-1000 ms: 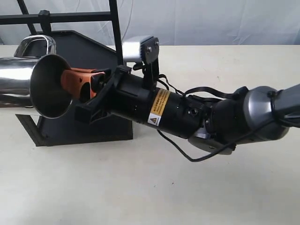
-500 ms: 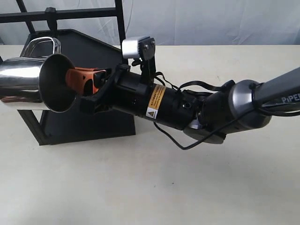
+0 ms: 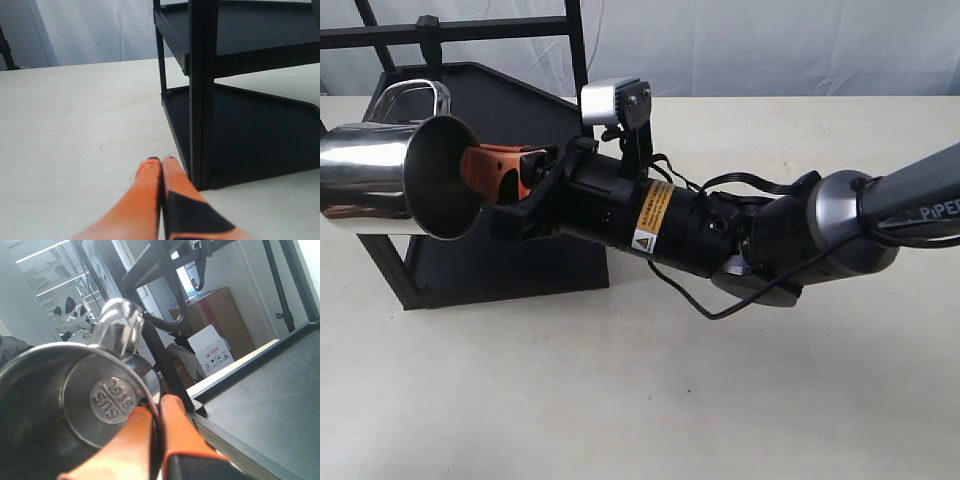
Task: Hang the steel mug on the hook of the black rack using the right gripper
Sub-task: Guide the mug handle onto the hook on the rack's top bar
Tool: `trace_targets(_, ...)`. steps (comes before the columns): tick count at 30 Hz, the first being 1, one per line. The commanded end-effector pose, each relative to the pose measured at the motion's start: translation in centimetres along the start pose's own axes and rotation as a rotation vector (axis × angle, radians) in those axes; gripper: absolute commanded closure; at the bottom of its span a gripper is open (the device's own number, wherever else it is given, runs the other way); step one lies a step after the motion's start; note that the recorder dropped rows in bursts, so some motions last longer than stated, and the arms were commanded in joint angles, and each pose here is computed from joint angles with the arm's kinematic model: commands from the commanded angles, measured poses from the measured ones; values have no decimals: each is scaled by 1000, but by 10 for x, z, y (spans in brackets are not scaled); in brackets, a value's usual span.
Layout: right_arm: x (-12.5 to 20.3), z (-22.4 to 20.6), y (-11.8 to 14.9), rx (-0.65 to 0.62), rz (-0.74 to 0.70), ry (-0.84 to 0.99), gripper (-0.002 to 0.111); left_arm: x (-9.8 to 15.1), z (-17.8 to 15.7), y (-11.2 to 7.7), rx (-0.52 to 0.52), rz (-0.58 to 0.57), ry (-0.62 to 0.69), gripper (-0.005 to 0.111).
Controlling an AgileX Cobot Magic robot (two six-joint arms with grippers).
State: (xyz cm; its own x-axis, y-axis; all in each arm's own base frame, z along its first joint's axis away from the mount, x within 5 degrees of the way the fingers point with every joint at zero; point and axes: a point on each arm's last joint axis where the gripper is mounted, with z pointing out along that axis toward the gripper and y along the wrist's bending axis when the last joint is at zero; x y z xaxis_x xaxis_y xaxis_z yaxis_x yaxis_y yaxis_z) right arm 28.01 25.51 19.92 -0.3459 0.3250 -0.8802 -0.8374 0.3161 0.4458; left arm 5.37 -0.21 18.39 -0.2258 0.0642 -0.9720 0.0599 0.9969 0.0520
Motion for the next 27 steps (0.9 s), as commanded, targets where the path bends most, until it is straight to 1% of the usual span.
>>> trace_targets(1, 1, 0, -5, 7, 11, -8, 109, -1, 0, 0, 2, -2, -6, 107)
trace_targets(10, 21, -1, -18, 31, 47, 20, 109, -1, 0, 0, 2, -2, -6, 107)
trace_targets(14, 22, -1, -18, 31, 44, 23, 109, -1, 0, 0, 2, -2, -6, 107)
trace_targets(27, -5, 0, 1, -26, -8, -27, 109, -1, 0, 0, 2, -2, -6, 107)
